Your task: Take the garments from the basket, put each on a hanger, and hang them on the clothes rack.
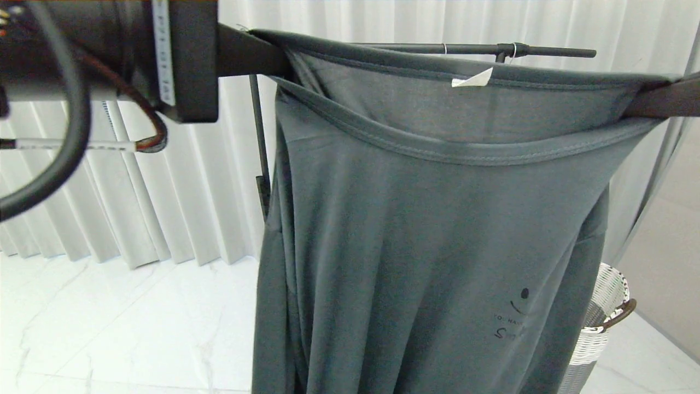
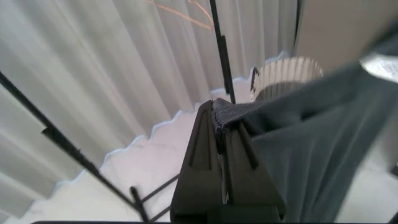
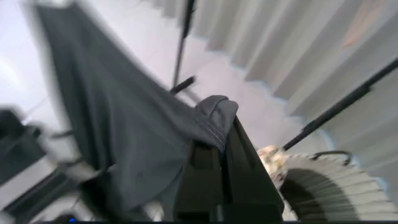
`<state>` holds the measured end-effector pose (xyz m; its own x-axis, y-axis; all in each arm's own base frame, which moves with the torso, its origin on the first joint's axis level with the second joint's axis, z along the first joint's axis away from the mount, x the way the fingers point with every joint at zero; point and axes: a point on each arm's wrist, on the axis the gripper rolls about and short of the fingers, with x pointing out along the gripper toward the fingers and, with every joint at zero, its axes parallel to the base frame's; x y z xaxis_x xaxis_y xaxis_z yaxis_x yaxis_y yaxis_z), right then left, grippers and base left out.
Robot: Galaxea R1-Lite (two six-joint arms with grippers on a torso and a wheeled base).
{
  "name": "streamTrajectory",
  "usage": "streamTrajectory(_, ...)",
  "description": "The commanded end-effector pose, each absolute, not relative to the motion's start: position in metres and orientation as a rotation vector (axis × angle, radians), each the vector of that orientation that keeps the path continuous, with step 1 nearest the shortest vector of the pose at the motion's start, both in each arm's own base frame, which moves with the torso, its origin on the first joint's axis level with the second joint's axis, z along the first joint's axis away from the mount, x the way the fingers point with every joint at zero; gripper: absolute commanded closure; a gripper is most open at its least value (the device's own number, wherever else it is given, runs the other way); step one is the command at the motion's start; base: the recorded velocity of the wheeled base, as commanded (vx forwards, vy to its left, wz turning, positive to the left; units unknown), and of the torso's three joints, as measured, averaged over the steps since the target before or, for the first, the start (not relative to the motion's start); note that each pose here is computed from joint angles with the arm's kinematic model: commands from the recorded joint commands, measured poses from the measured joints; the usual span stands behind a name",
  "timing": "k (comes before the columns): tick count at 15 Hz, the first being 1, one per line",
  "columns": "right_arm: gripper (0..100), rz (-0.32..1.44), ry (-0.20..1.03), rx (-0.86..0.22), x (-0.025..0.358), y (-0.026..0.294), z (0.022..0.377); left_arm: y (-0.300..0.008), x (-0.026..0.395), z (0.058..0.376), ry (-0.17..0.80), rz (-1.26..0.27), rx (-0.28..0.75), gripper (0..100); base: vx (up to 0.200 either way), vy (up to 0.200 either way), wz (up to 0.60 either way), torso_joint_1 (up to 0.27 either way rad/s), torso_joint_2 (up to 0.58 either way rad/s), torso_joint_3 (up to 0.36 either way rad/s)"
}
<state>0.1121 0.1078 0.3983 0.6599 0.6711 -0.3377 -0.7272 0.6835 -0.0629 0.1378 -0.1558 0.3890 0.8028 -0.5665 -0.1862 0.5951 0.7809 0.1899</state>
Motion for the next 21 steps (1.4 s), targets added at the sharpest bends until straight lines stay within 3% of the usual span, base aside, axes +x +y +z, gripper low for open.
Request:
streamTrajectory(1, 100, 0.891, 0.301, -0.185, 0.089, 0.091, 0.404, -0.171, 0.151, 0.384, 0.136, -0.633, 0.234, 100, 0.000, 0.000, 0.00, 0.000, 0.00, 0.000)
streamTrajectory(4, 100, 1.192, 0.318, -0.147, 0.068, 0.086, 0.403, -0.171, 0.149, 0.387, 0.120, -0.693, 0.209, 100, 0.000, 0.000, 0.00, 0.000, 0.00, 0.000)
streamTrajectory(8, 100, 1.285, 0.335, -0.156, 0.065, 0.096, 0.400, -0.172, 0.150, 0.384, 0.133, -0.698, 0.198, 100, 0.000, 0.000, 0.00, 0.000, 0.00, 0.000)
streamTrajectory(10, 100, 1.278, 0.339, -0.159, 0.065, 0.096, 0.399, -0.171, 0.149, 0.384, 0.142, -0.693, 0.175, 100, 0.000, 0.000, 0.00, 0.000, 0.00, 0.000)
streamTrajectory(12, 100, 1.187, 0.354, -0.174, 0.070, 0.095, 0.395, -0.160, 0.139, 0.382, 0.212, -0.683, 0.110, 100, 0.000, 0.000, 0.00, 0.000, 0.00, 0.000)
streamTrajectory(14, 100, 1.023, 0.330, -0.185, 0.085, 0.102, 0.393, -0.134, 0.115, 0.376, 0.374, -0.671, 0.077, 100, 0.000, 0.000, 0.00, 0.000, 0.00, 0.000)
streamTrajectory(16, 100, 0.995, 0.238, -0.149, 0.106, 0.118, 0.393, -0.116, 0.099, 0.372, 0.465, -0.667, 0.046, 100, 0.000, 0.000, 0.00, 0.000, 0.00, 0.000)
streamTrajectory(21, 100, 0.997, 0.114, -0.110, 0.151, 0.166, 0.386, -0.073, 0.054, 0.389, 0.569, -0.946, -0.128, 100, 0.000, 0.000, 0.00, 0.000, 0.00, 0.000)
